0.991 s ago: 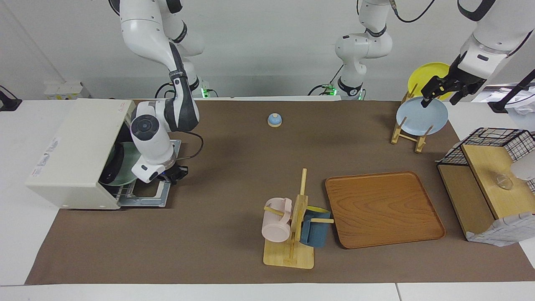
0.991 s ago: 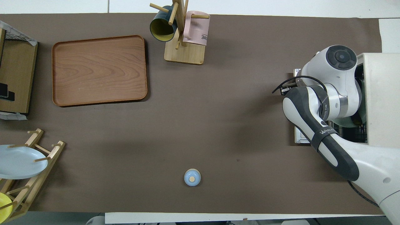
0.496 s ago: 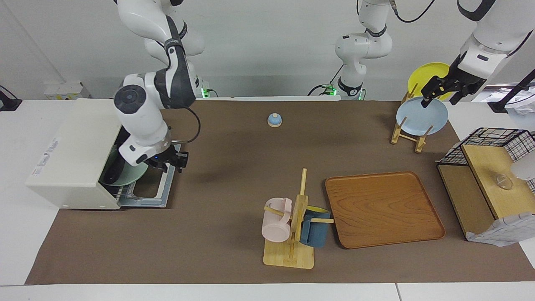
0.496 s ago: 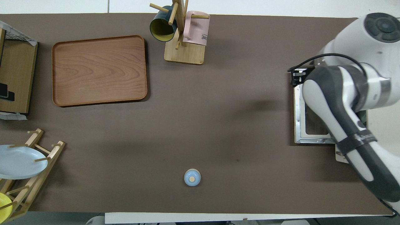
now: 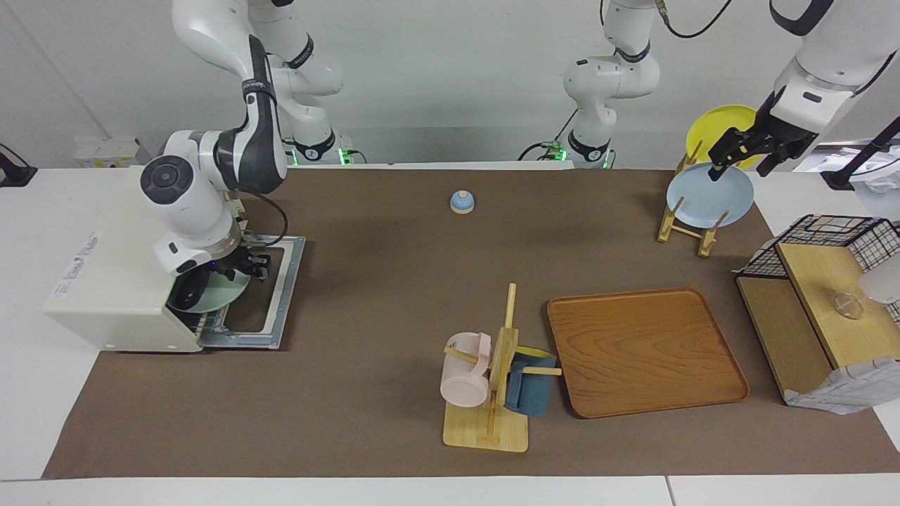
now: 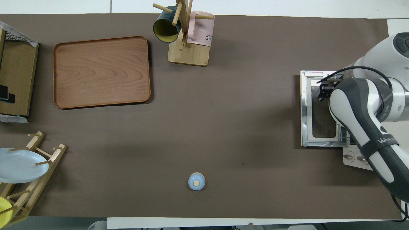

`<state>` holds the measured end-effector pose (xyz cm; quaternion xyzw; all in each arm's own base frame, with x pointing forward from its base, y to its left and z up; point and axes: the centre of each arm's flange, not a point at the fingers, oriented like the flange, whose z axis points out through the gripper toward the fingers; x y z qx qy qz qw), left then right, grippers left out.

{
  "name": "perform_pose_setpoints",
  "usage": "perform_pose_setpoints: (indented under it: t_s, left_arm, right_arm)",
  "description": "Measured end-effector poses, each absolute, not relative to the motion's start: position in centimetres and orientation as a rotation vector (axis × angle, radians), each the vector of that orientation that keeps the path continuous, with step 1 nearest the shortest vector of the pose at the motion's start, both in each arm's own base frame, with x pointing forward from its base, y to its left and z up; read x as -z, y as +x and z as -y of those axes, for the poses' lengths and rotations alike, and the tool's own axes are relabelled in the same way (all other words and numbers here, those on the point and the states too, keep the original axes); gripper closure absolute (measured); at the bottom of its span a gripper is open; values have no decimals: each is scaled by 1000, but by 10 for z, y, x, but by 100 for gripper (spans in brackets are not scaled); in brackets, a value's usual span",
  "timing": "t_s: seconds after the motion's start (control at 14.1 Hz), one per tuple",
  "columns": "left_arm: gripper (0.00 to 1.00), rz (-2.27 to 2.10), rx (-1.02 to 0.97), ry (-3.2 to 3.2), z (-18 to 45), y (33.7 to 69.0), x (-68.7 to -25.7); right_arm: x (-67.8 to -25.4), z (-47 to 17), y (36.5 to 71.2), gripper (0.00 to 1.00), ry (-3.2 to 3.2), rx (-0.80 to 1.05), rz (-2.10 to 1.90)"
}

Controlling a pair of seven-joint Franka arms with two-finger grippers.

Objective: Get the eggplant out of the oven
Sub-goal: 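Reach into the oven and grasp the green plate with the right gripper, then pull the green plate out and carry it toward the table center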

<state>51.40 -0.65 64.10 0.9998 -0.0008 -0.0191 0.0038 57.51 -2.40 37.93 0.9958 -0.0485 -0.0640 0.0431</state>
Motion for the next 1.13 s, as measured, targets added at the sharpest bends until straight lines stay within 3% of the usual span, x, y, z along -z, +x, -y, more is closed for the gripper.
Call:
perform_pose_setpoints:
  t_s: [0.14,0.5,0.78,0.92,1.13]
  left_arm:
    - [0,3,60,3133,6,514,-641]
    - [0,3,60,3133,6,514,-641]
    - [0,3,60,3133,6,514,-641]
    - [0,3,60,3133,6,514,-641]
    - [0,3,60,3133,6,514,-641]
  right_arm:
    - [-363,29,570,41,3020,171,79]
    - [-368,2,566,95,2900,187,-122]
    - [-419,-96,579,97,2867,164,-150]
    - [-435,-198,573,97,2915,116,-39]
    - [-422,-363,554,97,3002,125,197]
